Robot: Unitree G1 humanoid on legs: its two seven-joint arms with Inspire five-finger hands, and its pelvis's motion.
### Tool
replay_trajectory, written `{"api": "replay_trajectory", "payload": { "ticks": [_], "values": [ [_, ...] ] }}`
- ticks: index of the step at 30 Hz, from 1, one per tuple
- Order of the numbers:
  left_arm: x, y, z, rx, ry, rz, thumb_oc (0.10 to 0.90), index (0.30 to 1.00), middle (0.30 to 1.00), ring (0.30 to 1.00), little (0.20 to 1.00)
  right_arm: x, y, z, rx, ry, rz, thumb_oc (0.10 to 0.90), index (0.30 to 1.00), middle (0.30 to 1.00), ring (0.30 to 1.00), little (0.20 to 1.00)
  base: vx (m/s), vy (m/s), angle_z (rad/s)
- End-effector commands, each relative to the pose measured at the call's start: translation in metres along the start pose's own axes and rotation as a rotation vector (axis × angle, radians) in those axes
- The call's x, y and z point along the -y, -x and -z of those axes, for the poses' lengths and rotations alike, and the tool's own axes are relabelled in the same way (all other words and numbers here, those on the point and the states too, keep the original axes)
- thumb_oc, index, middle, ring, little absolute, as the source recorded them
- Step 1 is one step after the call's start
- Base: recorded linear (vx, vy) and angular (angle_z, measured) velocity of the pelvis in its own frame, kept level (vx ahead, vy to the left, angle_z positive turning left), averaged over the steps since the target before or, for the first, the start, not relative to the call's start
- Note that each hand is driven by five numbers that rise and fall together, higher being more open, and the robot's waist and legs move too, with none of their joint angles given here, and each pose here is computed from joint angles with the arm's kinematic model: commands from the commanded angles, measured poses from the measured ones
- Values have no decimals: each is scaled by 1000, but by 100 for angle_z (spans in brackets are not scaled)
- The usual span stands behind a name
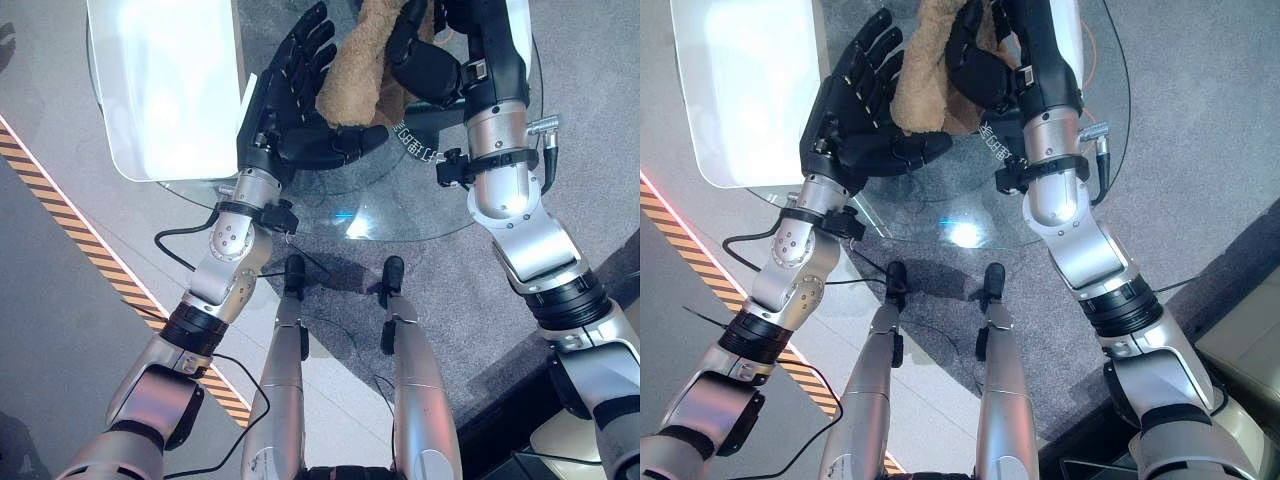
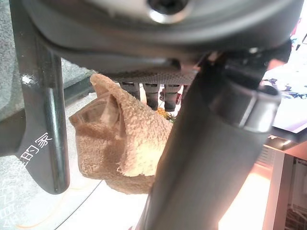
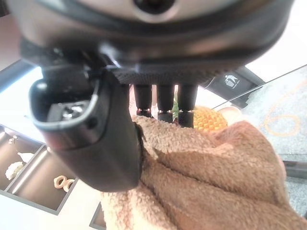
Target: Wipe the table with a cloth and put it in the basket.
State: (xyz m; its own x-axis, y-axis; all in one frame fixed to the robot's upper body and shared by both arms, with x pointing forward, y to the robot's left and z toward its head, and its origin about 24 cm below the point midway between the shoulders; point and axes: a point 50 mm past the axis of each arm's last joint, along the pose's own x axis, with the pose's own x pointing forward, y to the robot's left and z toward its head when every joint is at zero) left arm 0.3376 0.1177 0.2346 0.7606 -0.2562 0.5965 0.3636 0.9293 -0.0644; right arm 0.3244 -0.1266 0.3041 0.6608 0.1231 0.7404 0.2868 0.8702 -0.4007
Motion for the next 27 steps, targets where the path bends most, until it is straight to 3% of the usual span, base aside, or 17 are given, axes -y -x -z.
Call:
{"api": "replay_trajectory", "payload": {
  "ticks": [1, 27],
  "values": [
    [33, -25, -49, 236, -11, 154, 800, 900, 900, 900, 900, 28, -10, -133, 624, -232, 83, 100, 300, 300, 300, 200, 0, 0, 0],
    [33, -35, -48, 247, -45, 128, 800, 900, 900, 900, 900, 11, -2, -138, 593, -585, -155, 100, 300, 300, 300, 200, 0, 0, 0]
  ]
}}
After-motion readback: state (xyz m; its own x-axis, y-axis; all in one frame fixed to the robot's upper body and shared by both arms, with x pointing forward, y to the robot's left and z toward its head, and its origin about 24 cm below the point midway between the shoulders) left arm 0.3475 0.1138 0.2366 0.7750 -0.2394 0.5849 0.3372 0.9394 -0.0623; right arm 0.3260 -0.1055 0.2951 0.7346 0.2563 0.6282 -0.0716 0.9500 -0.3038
